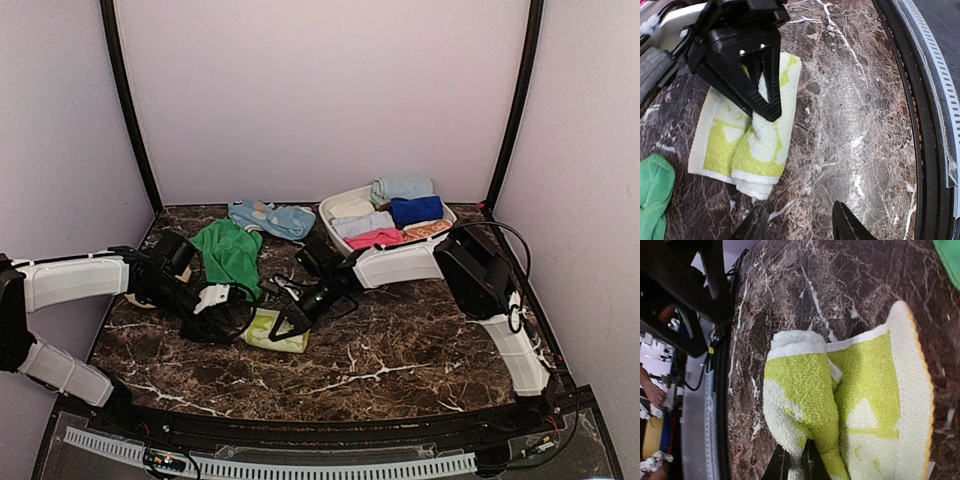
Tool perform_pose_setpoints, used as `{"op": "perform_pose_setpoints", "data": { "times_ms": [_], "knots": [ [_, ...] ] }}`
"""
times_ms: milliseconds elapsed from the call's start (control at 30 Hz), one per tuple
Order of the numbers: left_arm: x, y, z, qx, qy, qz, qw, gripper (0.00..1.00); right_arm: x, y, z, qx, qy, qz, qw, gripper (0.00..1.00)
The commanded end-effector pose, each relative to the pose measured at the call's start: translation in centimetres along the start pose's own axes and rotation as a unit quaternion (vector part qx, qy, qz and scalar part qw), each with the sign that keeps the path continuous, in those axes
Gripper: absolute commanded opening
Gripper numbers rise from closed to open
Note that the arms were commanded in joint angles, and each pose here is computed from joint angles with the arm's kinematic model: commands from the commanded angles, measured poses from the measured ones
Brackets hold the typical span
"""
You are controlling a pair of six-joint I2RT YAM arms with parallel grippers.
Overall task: Roll the towels
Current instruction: Roll the towel at the center of the board.
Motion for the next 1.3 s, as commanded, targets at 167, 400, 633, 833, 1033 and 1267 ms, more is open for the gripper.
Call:
{"op": "perform_pose_setpoints", "data": {
  "times_ms": [167, 400, 633, 833, 1033, 1267],
  "knots": [
    [1.6, 3.7, -2.8, 0.059, 0.086, -0.001, 0.995, 0.47, -2.9, 1.5, 4.7, 0.062, 0.256, -0.055, 0.963, 0.00],
    [2.0, 7.0, -3.7, 0.082, 0.104, 0.023, 0.991, 0.36, -3.9, 1.1, 4.1, 0.039, 0.283, -0.049, 0.957, 0.00],
    [1.3, 9.4, -0.8, 0.124, 0.078, 0.056, 0.988, 0.17, -4.1, -0.3, 2.8, -0.005, 0.260, -0.035, 0.965, 0.16],
    [0.5, 10.5, 0.4, 0.129, 0.022, 0.107, 0.986, 0.08, -2.5, -4.1, -0.6, -0.095, 0.201, -0.010, 0.975, 0.43],
    [-0.2, 10.8, 0.8, 0.131, -0.031, 0.153, 0.979, 0.12, -3.6, -10.3, -0.4, -0.158, 0.169, 0.104, 0.967, 0.52],
    [0.8, 10.9, 0.6, 0.118, -0.102, 0.191, 0.969, 0.12, -4.8, -16.1, 5.2, -0.171, 0.138, 0.289, 0.932, 0.53]
  ]
}}
Point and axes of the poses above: each gripper's point midway between its finger pads, its own y axis out along the fingers, its own x axis along the line the jaws close on, z = x × y, the point moved 3 cm from there along -y, back along the fingers, and after that the axes turned 9 degrees about y, right-handed, at the moved point
